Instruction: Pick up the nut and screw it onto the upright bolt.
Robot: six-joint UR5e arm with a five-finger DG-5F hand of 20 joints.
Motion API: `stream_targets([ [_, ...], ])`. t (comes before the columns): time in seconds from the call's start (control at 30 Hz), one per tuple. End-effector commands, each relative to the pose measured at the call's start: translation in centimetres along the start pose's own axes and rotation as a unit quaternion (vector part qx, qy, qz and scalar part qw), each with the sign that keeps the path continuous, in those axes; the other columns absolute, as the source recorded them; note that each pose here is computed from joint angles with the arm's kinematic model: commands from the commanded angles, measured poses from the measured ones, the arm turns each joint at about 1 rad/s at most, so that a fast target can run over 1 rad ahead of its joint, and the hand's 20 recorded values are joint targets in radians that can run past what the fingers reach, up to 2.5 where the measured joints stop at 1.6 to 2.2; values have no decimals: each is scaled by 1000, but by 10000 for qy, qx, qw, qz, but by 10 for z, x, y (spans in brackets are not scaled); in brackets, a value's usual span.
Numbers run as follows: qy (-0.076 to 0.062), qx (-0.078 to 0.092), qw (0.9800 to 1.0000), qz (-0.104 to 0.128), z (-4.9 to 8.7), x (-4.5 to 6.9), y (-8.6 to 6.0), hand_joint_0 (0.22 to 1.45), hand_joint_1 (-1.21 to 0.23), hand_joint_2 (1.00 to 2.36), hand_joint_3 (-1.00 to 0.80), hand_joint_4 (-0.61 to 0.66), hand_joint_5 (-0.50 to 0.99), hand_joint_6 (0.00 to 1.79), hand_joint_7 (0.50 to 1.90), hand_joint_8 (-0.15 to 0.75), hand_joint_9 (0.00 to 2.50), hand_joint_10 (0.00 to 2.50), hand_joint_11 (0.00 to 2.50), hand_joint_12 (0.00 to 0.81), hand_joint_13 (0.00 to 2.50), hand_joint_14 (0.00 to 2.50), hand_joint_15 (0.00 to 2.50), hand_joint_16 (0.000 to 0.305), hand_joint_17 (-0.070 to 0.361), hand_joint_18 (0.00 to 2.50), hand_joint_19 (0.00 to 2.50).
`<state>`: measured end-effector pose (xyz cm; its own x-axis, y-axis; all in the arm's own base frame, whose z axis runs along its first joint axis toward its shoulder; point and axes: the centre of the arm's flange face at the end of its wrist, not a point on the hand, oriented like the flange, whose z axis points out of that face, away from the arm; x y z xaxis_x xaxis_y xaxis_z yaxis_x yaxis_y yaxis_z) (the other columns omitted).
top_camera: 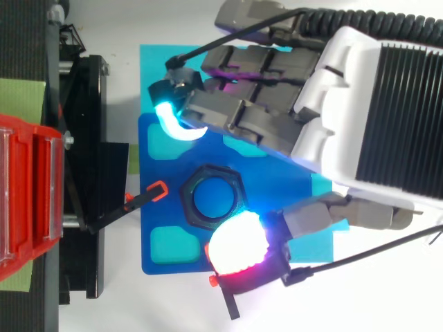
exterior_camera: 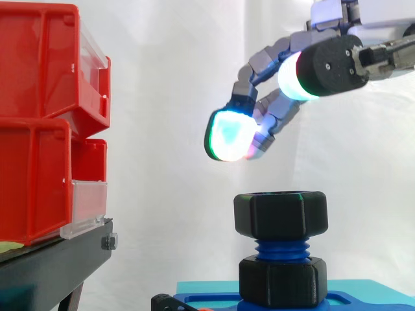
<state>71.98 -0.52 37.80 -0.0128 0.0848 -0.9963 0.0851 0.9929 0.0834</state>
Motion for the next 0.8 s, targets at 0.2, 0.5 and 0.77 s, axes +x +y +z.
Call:
stream_targets([
  [0.2, 58, 17, 9999, 109, 10, 32, 24, 474, -264, 1000, -500, 175, -155, 502, 686, 238, 721, 0, 0, 279, 619, 0, 0, 31, 70, 333, 0],
  [0.5, 185, -30, 9997, 153, 6, 36, 36, 473, -260, 1000, -500, 184, -145, 502, 715, 241, 714, 0, 0, 283, 615, 0, 0, 31, 70, 325, 0],
  [0.77, 333, -58, 9993, 130, 3, 39, 38, 474, -260, 1000, -500, 205, -132, 502, 759, 246, 720, 0, 0, 282, 618, 0, 0, 31, 70, 323, 0],
])
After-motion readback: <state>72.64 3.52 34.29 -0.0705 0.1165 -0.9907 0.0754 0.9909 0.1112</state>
